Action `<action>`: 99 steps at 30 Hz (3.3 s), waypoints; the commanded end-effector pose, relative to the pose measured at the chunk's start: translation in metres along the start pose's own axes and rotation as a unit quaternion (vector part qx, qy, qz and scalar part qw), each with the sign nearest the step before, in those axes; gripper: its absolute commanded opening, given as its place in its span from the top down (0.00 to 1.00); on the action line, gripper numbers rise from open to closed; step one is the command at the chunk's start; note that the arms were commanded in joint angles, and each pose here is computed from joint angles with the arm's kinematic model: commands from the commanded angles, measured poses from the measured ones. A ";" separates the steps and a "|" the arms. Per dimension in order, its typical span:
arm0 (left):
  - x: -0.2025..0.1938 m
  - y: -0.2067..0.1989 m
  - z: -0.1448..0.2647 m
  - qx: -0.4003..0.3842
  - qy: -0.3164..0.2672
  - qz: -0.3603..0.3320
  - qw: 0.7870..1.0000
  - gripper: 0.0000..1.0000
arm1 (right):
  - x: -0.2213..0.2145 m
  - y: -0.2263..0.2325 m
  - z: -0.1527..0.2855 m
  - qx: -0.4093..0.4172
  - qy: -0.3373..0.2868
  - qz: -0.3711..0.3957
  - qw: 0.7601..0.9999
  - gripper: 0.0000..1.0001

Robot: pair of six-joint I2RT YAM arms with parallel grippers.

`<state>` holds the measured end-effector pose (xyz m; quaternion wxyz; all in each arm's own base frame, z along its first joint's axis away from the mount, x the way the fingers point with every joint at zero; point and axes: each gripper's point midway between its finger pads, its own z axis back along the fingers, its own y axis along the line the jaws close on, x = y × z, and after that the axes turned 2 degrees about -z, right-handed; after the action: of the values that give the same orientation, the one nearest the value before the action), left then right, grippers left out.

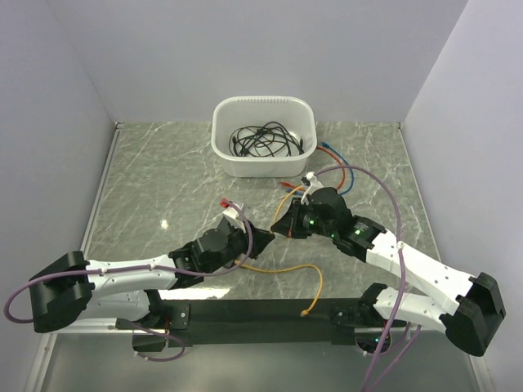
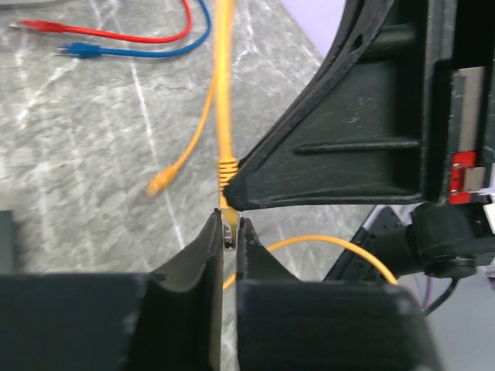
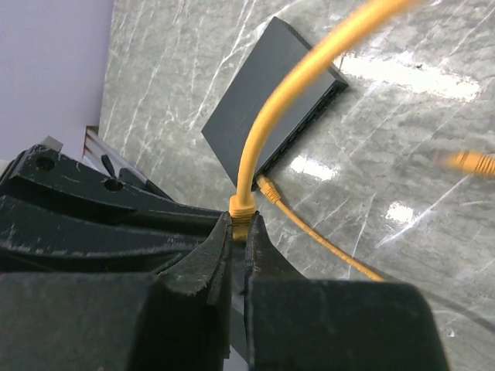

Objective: Insert the plug into the switch port

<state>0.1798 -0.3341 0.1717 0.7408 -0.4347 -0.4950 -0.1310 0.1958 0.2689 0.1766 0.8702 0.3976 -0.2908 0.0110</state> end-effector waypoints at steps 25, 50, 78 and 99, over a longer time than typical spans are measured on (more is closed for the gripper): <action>-0.008 0.008 0.093 0.043 0.147 0.036 0.988 0.99 | 0.039 0.089 0.055 0.131 -0.070 0.214 0.965 0.59; 0.025 -0.029 0.140 -0.030 0.199 0.157 0.967 0.99 | -0.035 0.115 0.047 0.156 -0.127 0.435 0.877 0.56; 0.004 -0.045 0.174 -0.079 0.269 0.192 0.940 0.99 | -0.069 0.138 0.023 0.100 -0.132 0.582 0.796 0.15; 0.006 -0.048 0.178 -0.089 0.269 0.185 0.941 0.99 | -0.086 0.166 0.006 0.145 -0.119 0.602 0.777 0.23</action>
<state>0.0452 -0.2181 0.2015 0.8410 -0.5005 -0.1611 -0.1275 0.0845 0.3737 0.2020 0.6031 0.2054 -0.5289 0.5607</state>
